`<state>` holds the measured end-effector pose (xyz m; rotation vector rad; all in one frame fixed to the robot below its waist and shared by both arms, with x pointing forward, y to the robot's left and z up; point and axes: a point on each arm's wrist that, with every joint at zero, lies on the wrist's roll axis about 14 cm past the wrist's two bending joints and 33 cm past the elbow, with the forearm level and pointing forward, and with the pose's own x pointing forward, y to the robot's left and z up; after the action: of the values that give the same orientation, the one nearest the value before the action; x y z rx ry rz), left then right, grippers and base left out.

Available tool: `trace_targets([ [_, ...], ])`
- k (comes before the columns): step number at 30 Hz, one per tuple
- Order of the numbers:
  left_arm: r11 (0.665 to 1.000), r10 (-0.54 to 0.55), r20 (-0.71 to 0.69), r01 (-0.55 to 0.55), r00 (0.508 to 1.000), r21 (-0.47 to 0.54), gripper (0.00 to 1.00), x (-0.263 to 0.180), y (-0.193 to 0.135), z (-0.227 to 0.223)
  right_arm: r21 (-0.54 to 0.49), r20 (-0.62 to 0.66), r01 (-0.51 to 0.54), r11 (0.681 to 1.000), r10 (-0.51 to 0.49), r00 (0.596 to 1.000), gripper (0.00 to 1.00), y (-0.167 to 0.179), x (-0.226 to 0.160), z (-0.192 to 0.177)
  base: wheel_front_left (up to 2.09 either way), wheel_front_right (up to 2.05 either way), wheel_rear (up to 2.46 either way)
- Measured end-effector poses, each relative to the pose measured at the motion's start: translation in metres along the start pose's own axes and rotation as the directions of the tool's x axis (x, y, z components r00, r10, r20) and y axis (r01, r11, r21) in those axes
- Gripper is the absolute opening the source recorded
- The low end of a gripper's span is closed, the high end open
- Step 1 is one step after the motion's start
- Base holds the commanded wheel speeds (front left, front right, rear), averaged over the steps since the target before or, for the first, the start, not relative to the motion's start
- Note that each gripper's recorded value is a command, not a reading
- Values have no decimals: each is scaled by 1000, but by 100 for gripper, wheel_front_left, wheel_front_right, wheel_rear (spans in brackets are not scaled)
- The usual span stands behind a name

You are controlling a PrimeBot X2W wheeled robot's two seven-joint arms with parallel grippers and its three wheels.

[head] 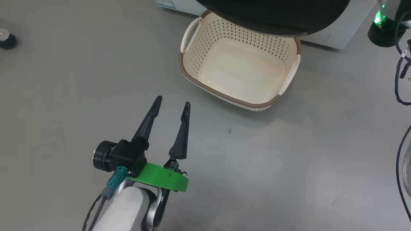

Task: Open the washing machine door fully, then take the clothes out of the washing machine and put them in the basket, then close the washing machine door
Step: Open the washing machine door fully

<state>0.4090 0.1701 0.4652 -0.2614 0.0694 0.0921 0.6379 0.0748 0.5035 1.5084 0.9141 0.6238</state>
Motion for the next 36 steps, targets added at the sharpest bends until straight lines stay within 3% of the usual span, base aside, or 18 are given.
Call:
trace_targets([
  [21,1000,-17,17,16,1000,11,100,-2,-5,6,-4,-11,-3,1000,3,1000,0,0,-6,-9,0,0,0],
  [30,1000,-10,27,10,1000,12,100,-3,-3,9,-239,122,9,971,21,992,0,15,-21,19,0,0,0],
  [36,1000,2,21,-2,1000,9,100,-13,0,8,-407,148,37,913,26,989,0,13,-35,16,0,0,0],
])
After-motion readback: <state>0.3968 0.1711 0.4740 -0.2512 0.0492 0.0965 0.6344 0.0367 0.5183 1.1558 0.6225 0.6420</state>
